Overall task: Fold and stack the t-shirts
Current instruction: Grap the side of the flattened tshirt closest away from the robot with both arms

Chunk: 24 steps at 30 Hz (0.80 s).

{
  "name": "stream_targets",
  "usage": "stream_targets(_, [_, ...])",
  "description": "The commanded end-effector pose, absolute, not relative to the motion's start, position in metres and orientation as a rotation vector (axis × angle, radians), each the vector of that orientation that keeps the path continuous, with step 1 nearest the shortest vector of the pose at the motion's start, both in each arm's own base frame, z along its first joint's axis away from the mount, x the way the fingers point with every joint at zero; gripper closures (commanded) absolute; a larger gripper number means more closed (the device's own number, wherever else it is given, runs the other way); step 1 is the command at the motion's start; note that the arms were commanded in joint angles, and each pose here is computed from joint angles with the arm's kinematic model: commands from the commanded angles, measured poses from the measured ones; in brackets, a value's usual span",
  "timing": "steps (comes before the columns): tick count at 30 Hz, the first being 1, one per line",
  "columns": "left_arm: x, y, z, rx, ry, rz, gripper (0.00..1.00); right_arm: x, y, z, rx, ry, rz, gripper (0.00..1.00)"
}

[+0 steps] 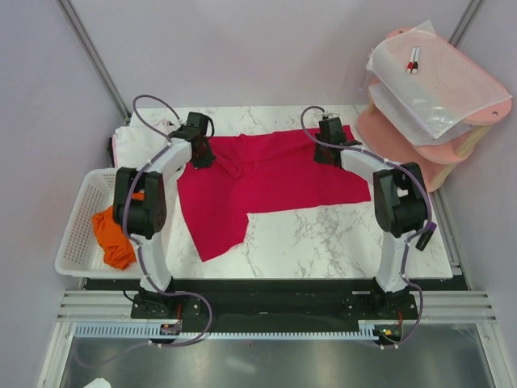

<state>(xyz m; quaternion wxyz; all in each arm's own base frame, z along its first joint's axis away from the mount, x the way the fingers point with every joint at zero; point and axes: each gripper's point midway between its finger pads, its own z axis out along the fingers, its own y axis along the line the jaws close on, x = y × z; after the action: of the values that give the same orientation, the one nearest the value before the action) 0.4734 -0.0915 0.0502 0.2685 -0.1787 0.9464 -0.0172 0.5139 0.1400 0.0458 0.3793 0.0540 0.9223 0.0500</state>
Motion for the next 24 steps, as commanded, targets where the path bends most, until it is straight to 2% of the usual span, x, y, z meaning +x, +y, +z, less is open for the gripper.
stream_targets(1, [0.453,-0.109,0.139,-0.401,2.374,-0.25,0.98,0.487,0.136,0.141,0.179,2.181,0.236,0.88])
stream_targets(3, [0.421,-0.11,0.134,-0.423,2.398,-0.3,0.98,0.457,0.126,0.145,0.201,2.184,0.245,0.84])
stream_targets(5, [0.404,-0.111,0.13,-0.424,2.397,-0.328,0.88,0.426,0.114,0.136,0.25,2.211,0.25,0.7])
stream_targets(6, [0.383,-0.109,0.121,-0.427,2.418,-0.339,0.55,0.416,0.109,0.132,0.266,2.219,0.254,0.6])
stream_targets(7, [0.375,-0.108,0.118,-0.435,2.415,-0.345,0.42,0.407,0.102,0.141,0.304,2.194,0.272,0.53])
stream_targets(9, [0.348,-0.102,0.099,-0.482,2.448,-0.335,0.27,0.38,0.089,0.117,0.367,2.243,0.265,0.39])
stream_targets(12, [0.319,-0.098,0.092,-0.518,2.447,-0.357,0.23,0.354,0.069,0.106,0.481,2.24,0.269,0.29])
stream_targets(23, [0.246,-0.084,0.064,-0.657,2.442,-0.366,0.17,0.311,0.001,0.057,0.841,2.242,0.162,0.3])
stream_targets(24, [0.243,-0.084,0.064,-0.667,2.44,-0.369,0.0,0.31,-0.008,0.051,0.887,2.242,0.15,0.31])
